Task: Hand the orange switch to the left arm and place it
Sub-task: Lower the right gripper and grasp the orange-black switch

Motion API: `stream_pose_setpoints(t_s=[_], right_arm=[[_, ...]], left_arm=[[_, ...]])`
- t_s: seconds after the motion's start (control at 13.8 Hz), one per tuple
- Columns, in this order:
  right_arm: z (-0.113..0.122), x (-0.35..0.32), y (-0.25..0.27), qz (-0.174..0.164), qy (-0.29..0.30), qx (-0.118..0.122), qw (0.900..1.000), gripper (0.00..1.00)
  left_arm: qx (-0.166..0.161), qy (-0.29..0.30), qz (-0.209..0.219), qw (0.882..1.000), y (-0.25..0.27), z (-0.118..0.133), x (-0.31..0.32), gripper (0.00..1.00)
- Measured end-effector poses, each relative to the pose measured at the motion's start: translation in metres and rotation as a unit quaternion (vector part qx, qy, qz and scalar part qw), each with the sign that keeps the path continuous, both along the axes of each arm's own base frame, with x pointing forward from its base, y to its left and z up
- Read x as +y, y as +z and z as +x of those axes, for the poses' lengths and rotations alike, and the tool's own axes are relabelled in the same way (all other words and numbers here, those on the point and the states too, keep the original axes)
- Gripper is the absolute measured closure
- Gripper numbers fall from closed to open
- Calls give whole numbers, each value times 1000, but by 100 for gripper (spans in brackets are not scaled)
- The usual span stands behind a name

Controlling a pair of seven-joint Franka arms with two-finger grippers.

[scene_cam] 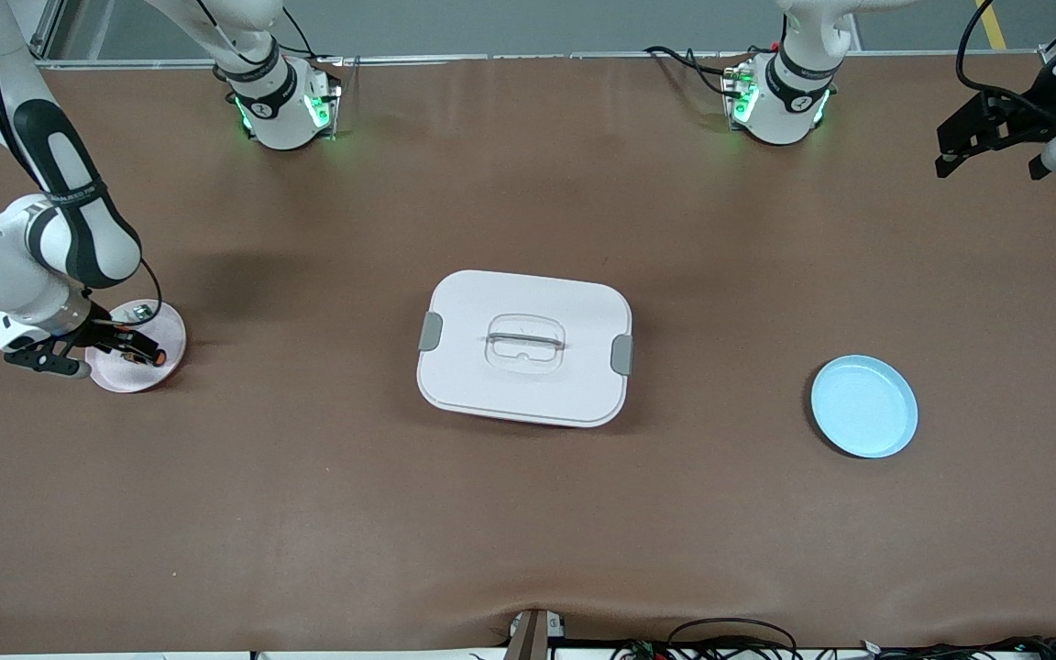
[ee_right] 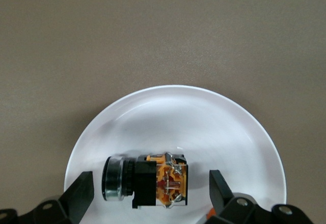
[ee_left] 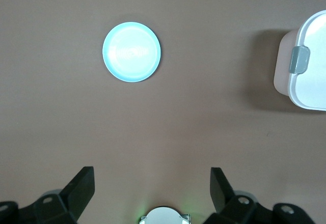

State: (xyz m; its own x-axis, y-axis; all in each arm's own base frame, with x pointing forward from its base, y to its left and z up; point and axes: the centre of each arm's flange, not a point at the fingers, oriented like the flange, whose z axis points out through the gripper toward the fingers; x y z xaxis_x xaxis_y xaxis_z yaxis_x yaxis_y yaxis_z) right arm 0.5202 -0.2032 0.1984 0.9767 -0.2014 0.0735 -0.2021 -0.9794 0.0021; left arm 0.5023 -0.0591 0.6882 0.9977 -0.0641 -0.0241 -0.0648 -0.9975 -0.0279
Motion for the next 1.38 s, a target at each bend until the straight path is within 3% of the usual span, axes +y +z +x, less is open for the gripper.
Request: stream_pose_setpoints(t_s=[0.44, 1.09, 1.31, 1.38], right_arm=[[-1, 2, -2, 8, 1, 16, 1000, 0], [3, 1, -5, 7, 2, 16, 1000, 0], [9, 2, -5, 7, 4, 12, 1000, 29], [10, 2, -4, 7, 5, 12, 1000, 29]], left_arm=[[0, 0, 0, 1000, 0, 0, 0, 0], [0, 0, 0, 1000, 0, 0, 0, 0], [0, 0, 0, 1000, 0, 0, 0, 0], [0, 0, 0, 1000, 0, 0, 0, 0]])
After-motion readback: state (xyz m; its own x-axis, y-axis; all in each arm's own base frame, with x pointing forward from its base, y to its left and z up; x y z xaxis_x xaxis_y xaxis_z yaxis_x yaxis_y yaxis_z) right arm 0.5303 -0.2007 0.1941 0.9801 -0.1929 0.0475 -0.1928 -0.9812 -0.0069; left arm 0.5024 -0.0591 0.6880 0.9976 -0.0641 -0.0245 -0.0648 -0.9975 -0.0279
